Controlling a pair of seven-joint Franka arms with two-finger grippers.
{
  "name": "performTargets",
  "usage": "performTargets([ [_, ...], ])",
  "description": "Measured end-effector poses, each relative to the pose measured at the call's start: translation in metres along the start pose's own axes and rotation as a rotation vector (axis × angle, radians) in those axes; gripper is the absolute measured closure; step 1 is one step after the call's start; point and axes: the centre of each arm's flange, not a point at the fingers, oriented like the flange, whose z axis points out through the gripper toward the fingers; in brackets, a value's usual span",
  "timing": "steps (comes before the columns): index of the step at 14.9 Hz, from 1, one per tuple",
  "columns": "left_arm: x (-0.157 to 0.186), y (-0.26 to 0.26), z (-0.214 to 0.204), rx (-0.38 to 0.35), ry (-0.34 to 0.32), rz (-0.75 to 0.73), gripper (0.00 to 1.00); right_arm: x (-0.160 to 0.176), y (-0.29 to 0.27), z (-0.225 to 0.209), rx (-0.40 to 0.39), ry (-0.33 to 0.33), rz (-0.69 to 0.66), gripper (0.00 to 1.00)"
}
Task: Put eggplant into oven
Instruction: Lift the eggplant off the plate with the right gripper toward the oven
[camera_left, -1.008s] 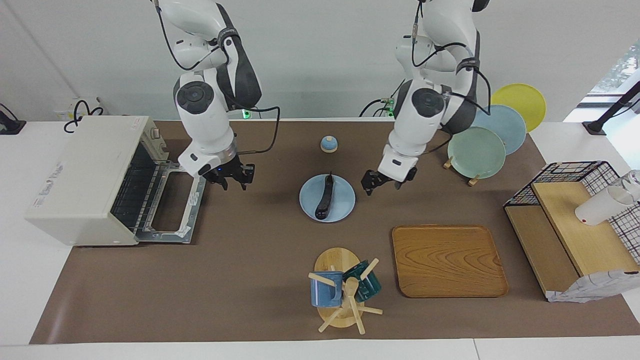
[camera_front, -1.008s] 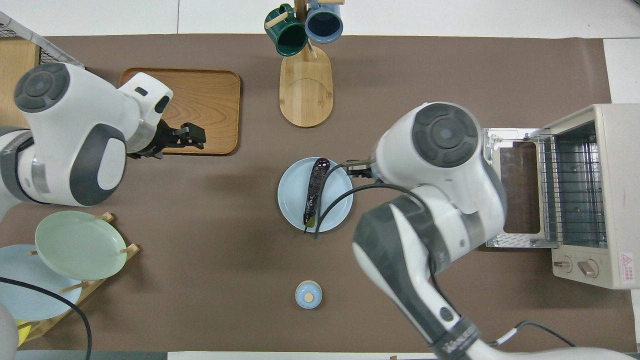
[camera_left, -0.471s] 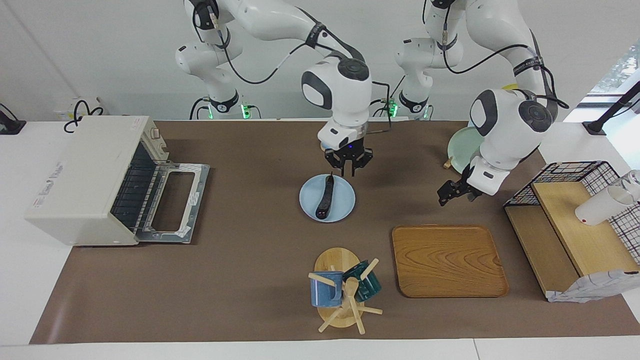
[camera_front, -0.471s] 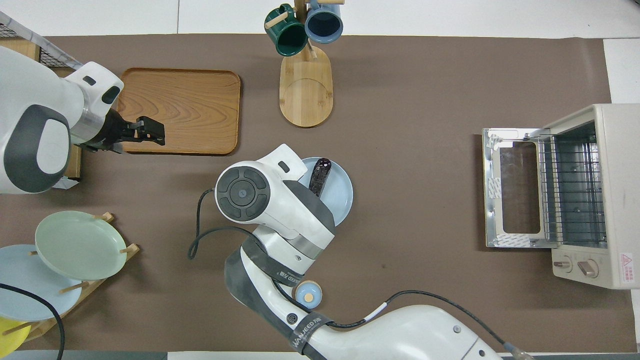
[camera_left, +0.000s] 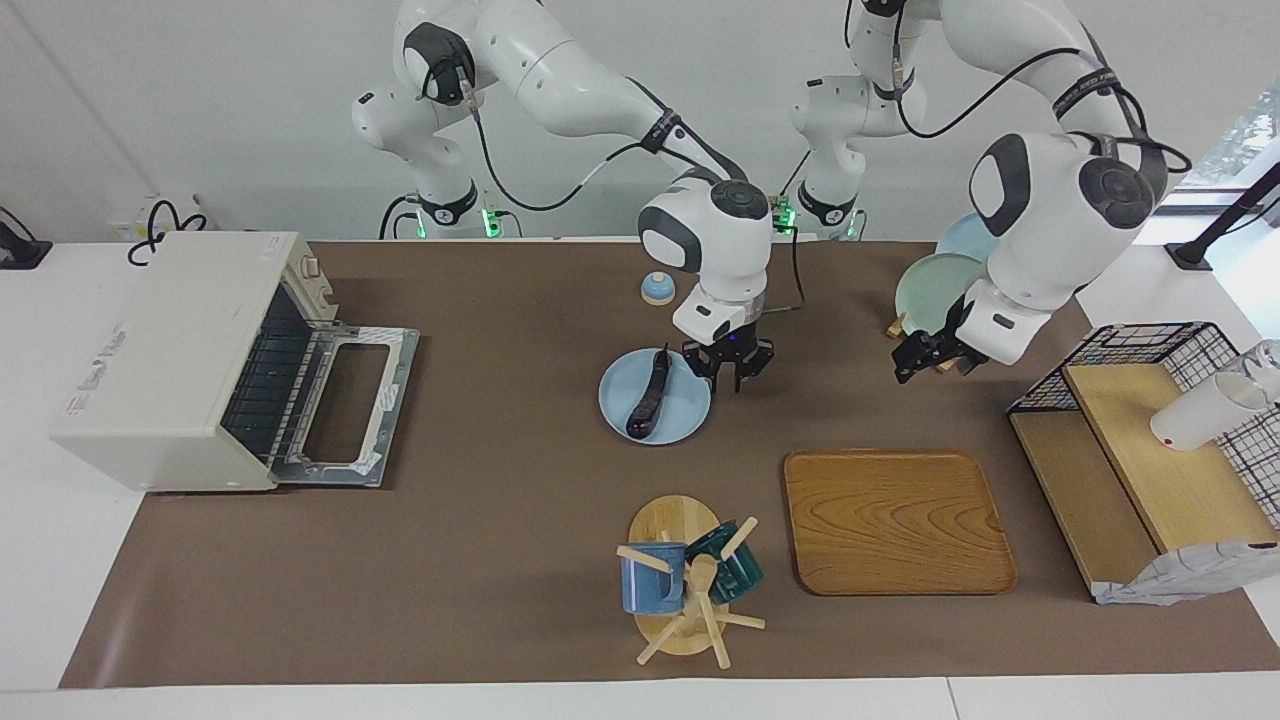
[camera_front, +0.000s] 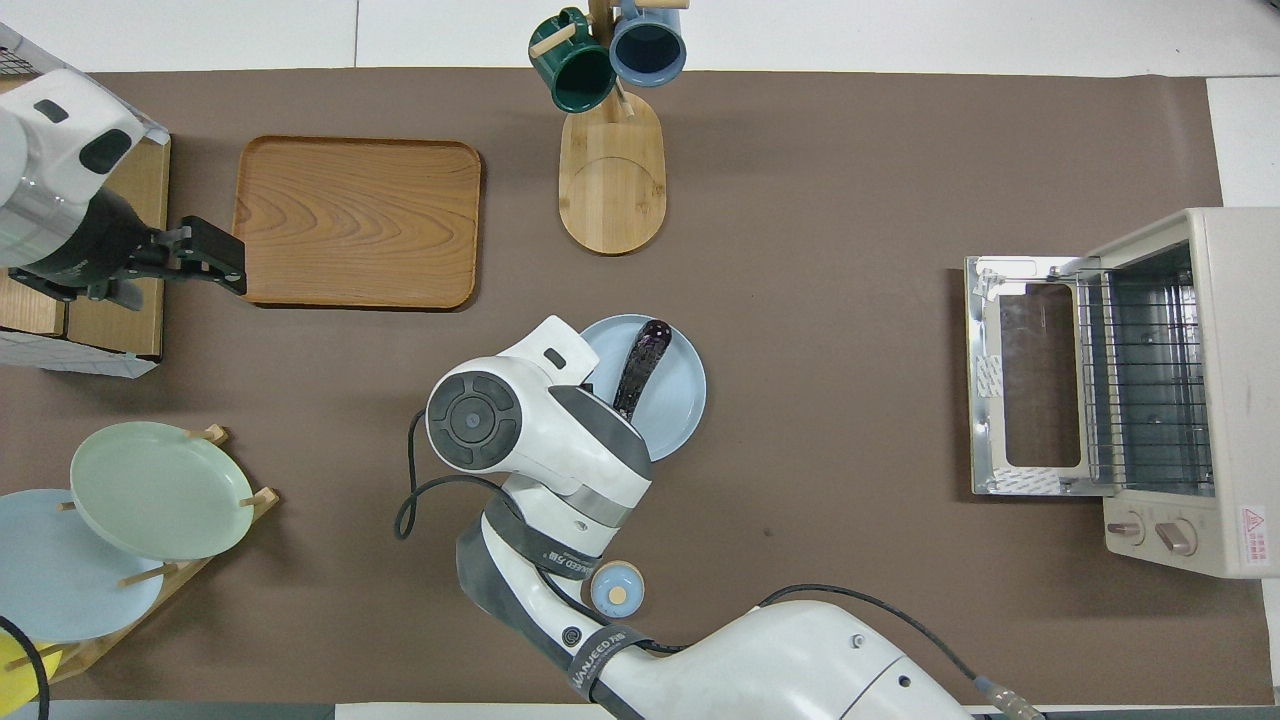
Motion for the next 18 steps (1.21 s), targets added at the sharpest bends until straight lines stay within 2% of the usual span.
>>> performTargets([
  [3,-0.026,-0.008,-0.025,0.011,-0.013,0.053,0.0,-0.005,0.007,0.013,-0.03,-0.008,-0.013,0.63],
  [6,-0.046,-0.017,-0.014,0.016,-0.044,0.06,0.0,-0.008,0.009,0.018,-0.041,-0.012,-0.018,0.66],
  [8,-0.05,-0.017,-0.002,0.01,-0.043,0.06,0.0,-0.009,0.01,0.017,-0.045,-0.012,-0.02,0.83],
  [9,-0.049,-0.016,0.003,-0.004,-0.032,0.059,0.0,-0.007,0.012,0.013,-0.056,-0.003,-0.028,0.96],
  [12,-0.043,-0.015,0.01,-0.02,0.004,0.056,0.0,-0.007,0.023,0.003,-0.166,-0.008,-0.058,0.97],
  [15,-0.039,-0.022,-0.004,-0.027,0.044,0.065,0.0,0.003,0.048,-0.02,-0.29,-0.047,-0.03,0.97],
  [18,-0.04,-0.024,-0.016,-0.027,0.048,0.082,0.0,0.038,0.124,-0.061,-0.334,-0.074,0.002,0.97],
])
